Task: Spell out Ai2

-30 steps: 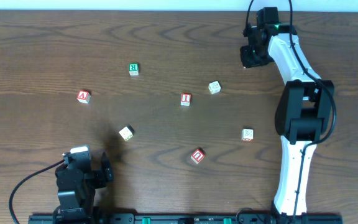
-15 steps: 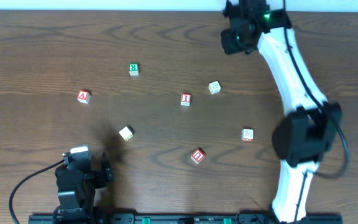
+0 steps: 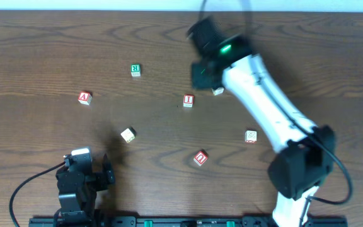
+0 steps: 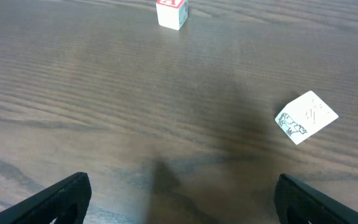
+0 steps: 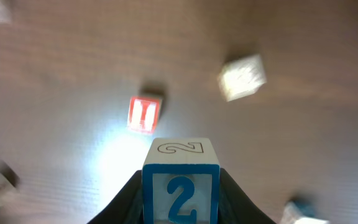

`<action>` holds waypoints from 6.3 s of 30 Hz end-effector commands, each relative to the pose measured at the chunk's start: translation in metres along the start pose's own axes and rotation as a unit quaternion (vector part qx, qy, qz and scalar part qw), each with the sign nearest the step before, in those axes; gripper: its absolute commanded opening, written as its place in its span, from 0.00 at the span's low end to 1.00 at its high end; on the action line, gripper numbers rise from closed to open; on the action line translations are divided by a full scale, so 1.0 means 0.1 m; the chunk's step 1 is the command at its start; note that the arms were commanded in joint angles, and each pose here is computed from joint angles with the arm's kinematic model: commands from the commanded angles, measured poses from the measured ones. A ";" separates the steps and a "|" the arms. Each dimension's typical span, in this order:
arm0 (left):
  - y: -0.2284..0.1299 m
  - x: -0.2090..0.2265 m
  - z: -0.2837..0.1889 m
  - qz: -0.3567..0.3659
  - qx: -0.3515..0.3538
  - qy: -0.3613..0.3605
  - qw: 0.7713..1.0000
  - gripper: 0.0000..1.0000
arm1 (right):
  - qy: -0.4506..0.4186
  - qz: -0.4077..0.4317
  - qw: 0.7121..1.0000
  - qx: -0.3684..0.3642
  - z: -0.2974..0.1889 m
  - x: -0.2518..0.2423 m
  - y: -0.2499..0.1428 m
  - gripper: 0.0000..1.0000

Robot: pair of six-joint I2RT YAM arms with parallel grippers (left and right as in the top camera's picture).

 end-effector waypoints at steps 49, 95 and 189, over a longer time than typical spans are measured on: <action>-0.08 -0.01 0.02 0.003 0.016 -0.001 1.000 0.95 | 0.011 0.028 1.000 0.003 0.98 -0.26 -0.20 0.02; -0.08 -0.01 0.02 0.003 0.016 -0.001 1.000 0.95 | 0.010 0.050 0.999 -0.020 1.09 -0.17 -0.17 0.36; -0.08 -0.01 0.02 0.003 0.016 -0.001 1.000 0.95 | 0.023 0.052 0.996 -0.067 1.19 -0.36 -0.14 0.02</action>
Point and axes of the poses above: each gripper's point midway between its finger pads, its own z axis out along the fingers, its own x axis along the line the jaws close on, y = z × x, the point moved 5 cm from there along -z, back along the fingers, and after that the axes turned 13 degrees about z, right-handed, at the moved point
